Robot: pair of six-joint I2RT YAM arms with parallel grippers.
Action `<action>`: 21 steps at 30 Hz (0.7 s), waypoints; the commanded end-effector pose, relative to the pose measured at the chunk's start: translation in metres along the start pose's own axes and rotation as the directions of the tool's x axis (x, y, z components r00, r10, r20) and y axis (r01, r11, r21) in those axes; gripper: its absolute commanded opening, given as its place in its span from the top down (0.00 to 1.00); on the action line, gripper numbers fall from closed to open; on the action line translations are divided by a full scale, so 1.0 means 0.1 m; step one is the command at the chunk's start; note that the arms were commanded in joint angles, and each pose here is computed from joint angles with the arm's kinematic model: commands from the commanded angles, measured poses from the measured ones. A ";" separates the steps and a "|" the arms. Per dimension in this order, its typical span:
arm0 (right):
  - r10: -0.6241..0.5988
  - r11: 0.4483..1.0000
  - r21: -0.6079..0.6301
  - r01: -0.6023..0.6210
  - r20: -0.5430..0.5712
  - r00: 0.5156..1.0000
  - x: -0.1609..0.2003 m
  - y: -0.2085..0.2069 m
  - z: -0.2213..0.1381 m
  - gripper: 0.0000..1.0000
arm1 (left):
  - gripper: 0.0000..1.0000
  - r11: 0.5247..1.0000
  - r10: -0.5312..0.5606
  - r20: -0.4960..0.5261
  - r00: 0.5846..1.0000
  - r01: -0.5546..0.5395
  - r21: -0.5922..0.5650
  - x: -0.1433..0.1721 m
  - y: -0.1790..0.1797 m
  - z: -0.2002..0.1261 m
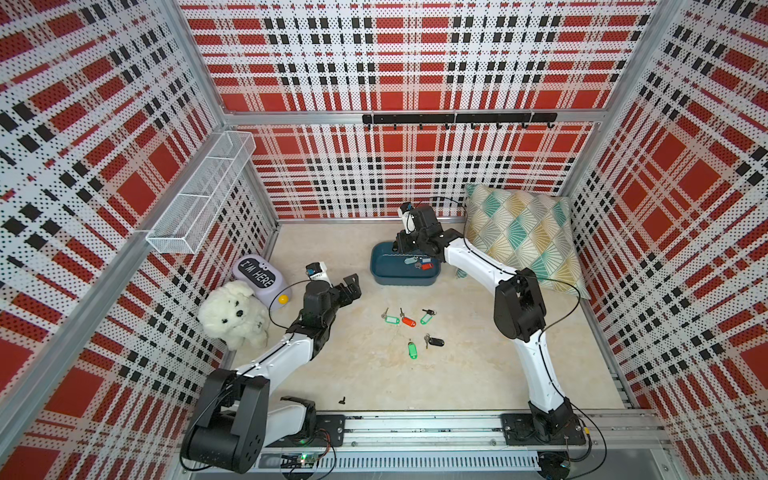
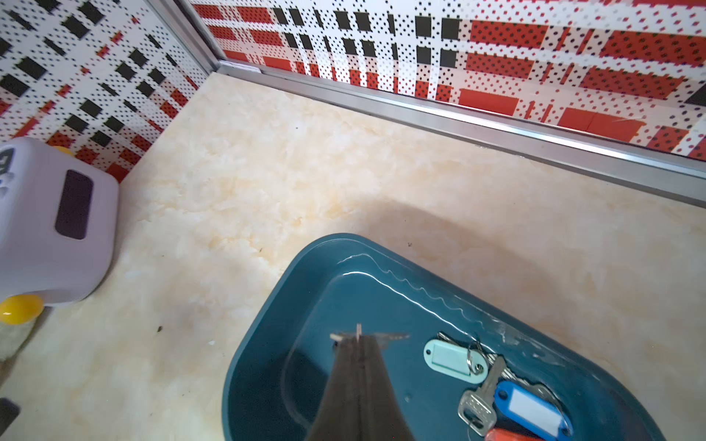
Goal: Take the keys out of the storage box
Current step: Pick up the key from the storage box, then place the key at the center of the board.
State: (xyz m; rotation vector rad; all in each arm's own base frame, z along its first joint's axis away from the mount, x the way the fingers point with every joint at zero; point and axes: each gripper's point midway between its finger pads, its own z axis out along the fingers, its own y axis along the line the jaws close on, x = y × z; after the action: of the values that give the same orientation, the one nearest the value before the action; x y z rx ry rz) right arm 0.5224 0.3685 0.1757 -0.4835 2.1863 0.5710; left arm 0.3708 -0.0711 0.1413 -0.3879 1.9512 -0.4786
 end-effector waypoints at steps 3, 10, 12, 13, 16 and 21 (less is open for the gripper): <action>-0.009 0.996 -0.090 0.015 0.073 0.997 -0.22 0.26 -0.39 1.00 | 0.01 1.000 0.001 0.016 1.000 -0.001 0.014 -0.03 -0.03 -0.05; -0.031 0.992 -0.117 0.042 0.095 0.995 -0.18 0.51 -0.88 1.00 | 0.01 0.999 -0.005 0.055 0.998 0.003 0.045 -0.11 -0.11 -0.15; -0.034 0.991 -0.126 0.047 0.102 0.994 -0.11 0.57 -1.06 1.00 | 0.01 0.998 -0.008 0.070 0.997 0.004 0.055 -0.14 -0.14 -0.18; -0.036 0.991 -0.127 0.048 0.099 0.994 -0.03 0.59 -1.15 1.00 | 0.01 0.998 -0.011 0.081 0.997 0.006 0.062 -0.16 -0.16 -0.20; -0.041 0.992 -0.114 0.052 0.095 0.995 0.17 0.64 -1.42 1.00 | 0.01 0.997 -0.019 0.109 0.994 0.011 0.077 -0.21 -0.21 -0.25; -0.045 0.996 -0.078 0.047 0.036 0.998 0.69 0.65 -1.79 1.00 | 0.01 0.993 -0.021 0.141 0.990 0.005 0.117 -0.28 -0.39 -0.30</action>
State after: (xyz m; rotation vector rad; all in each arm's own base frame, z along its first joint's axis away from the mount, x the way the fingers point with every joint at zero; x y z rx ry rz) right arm 0.3539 0.3267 0.2495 -0.5875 2.0898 0.6742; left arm 0.3582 -0.0793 0.1780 -0.3703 1.8315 -0.5342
